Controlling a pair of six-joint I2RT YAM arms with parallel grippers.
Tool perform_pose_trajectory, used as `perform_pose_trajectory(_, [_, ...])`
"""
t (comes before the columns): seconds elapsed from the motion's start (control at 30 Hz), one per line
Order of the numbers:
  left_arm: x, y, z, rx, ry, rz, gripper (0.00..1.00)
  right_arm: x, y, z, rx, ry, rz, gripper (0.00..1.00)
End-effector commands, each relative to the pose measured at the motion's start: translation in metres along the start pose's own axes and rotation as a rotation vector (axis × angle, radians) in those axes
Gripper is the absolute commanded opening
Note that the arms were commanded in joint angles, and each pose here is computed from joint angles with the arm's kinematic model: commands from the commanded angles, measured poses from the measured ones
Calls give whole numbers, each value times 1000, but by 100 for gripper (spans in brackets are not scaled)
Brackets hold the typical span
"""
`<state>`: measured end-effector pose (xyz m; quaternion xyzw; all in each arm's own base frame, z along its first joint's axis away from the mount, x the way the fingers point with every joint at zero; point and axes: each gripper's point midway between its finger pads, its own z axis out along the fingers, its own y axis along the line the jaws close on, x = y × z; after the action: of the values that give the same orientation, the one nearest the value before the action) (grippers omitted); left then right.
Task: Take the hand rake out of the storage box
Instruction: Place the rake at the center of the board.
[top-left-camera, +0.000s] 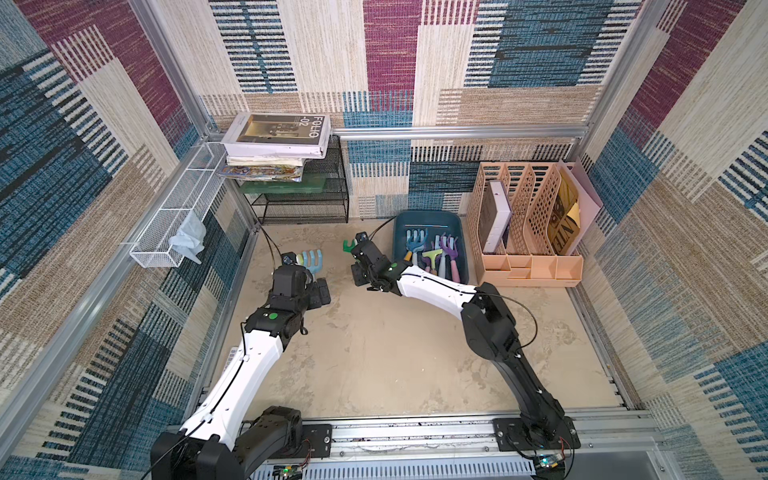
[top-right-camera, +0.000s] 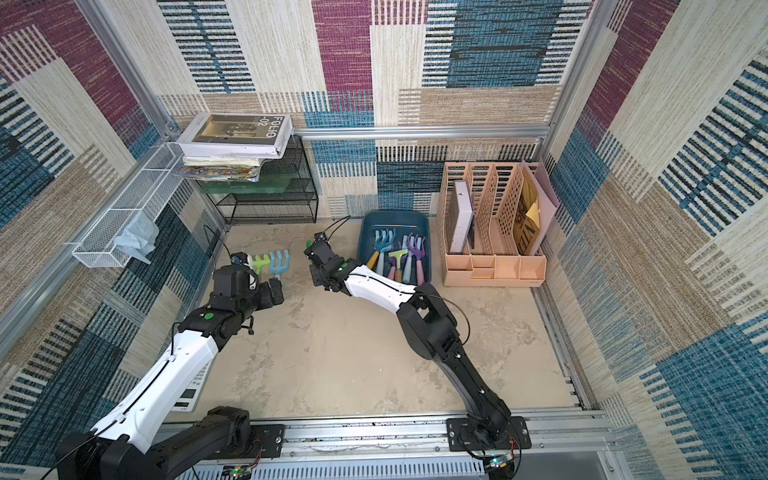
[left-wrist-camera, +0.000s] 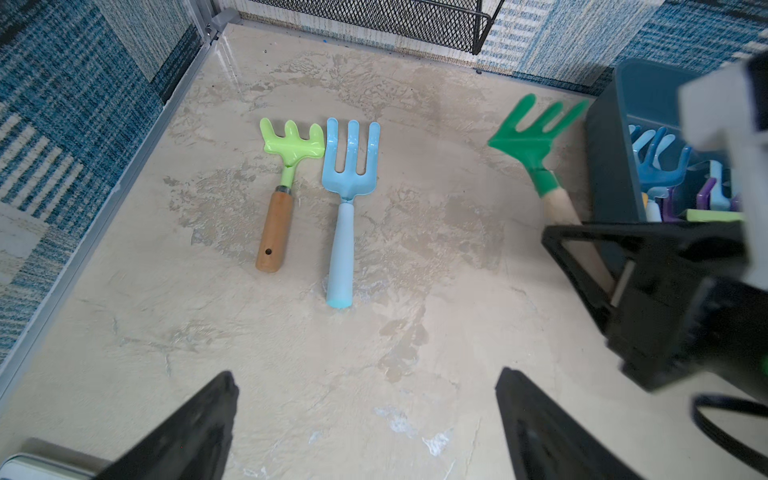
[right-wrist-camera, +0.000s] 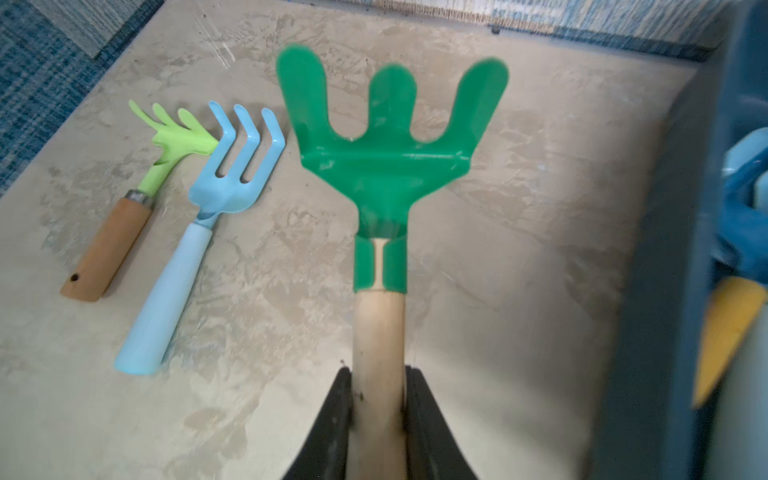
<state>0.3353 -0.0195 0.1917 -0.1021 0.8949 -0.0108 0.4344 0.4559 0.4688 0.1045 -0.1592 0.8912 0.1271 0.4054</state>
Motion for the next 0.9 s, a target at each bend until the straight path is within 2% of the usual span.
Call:
perform_pose_trajectory(0.0, [-5, 0, 1, -2, -16, -5, 99, 22, 6, 23, 22, 89, -2, 14])
perform_pose_trajectory(0.17, [-4, -2, 4, 7, -7, -2, 99, 37, 5, 47, 39, 100, -7, 22])
perform_pose_trajectory(0.33, [-3, -2, 6, 3, -5, -2, 99, 50, 7, 59, 23, 108, -5, 23])
perform_pose_trajectory(0.4, [-3, -3, 7, 7, -3, -2, 99, 54, 7, 62, 17, 115, -1, 29])
perform_pose_trajectory(0.43, [-2, -3, 8, 7, 4, 0, 99, 56, 9, 63, 5, 122, 1, 40])
perform_pose_trajectory(0.5, [-1, -4, 10, 7, 15, 2, 99, 58, 12, 63, -22, 137, 5, 55])
perform_pose_trajectory(0.53, [0, -4, 11, 6, 22, 1, 99, 57, 15, 61, -35, 141, 4, 68])
perform_pose_trajectory(0.57, [0, -5, 12, 7, 29, 3, 99, 55, 16, 58, -45, 145, 5, 97])
perform_pose_trajectory(0.7, [2, -10, 18, 23, 63, -5, 99, 34, 16, 33, -72, 138, 10, 96])
perform_pose_trajectory(0.87, [0, -19, 25, 52, 100, -60, 99, 3, 1, -24, -108, 69, 18, 96])
